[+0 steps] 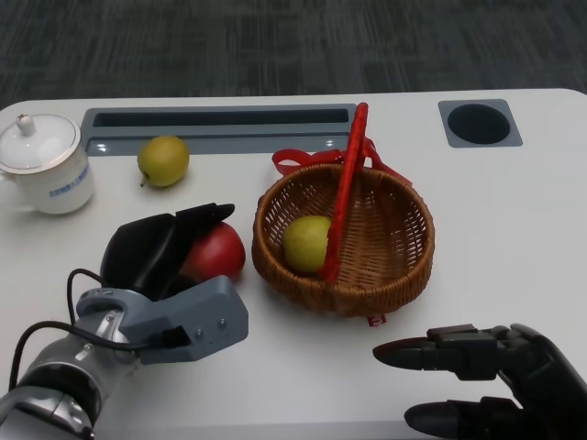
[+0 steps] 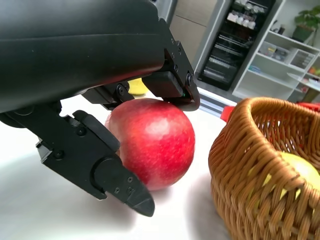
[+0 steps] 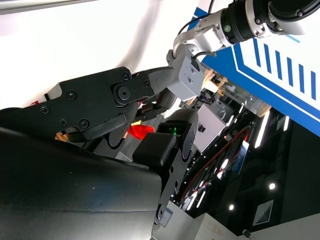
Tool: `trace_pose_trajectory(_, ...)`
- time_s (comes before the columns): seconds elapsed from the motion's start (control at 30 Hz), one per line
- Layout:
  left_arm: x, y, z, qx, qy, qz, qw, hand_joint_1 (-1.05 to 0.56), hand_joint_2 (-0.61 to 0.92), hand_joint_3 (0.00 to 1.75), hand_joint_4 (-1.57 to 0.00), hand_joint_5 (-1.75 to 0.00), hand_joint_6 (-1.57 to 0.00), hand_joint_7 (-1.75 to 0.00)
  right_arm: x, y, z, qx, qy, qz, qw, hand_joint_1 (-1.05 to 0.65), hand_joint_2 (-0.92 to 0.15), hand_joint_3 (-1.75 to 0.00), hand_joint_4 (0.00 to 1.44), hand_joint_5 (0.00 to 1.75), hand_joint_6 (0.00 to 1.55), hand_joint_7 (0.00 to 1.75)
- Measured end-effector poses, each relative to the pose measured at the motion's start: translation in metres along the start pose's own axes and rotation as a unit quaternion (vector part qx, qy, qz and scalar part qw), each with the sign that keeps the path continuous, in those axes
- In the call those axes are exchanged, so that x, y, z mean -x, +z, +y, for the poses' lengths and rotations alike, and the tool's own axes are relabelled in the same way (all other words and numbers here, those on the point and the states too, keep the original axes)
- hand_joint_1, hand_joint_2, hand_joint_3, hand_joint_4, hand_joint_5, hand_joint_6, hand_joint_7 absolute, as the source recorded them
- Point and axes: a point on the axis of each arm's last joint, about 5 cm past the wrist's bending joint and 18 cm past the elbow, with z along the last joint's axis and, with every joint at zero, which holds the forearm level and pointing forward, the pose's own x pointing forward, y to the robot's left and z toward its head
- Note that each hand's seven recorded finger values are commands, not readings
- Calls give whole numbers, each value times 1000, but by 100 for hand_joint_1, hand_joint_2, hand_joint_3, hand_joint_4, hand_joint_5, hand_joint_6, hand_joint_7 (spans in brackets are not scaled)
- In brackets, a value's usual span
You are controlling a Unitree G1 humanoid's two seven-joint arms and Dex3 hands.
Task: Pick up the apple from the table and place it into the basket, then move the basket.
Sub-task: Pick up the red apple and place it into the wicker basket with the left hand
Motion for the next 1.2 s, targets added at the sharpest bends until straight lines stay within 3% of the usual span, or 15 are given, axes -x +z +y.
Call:
trace_pose_trajectory(0.3,4,1,-2,80,82,10,993,-13,82,0,-122,-5,-109,-2,-2,2,-1,0,0,0,1000,-42,-92,-1,104,1,93,1)
trace_pose_trajectory(0.5,5,5,1,123,135,-17,983,-15,85,1,-118,-2,-107,0,-2,2,-1,0,0,-1,1000,-43,-92,-1,105,1,94,1)
trace_pose_trajectory(1.03,9,15,28,185,225,-181,939,-15,84,0,-121,-1,-108,-1,-4,1,0,-4,9,5,1000,-43,-92,-1,105,0,94,0)
trace_pose_trajectory(1.2,11,22,36,208,221,-221,927,-15,84,0,-117,0,-108,0,-5,1,1,-6,10,4,1000,-43,-92,0,106,0,94,0)
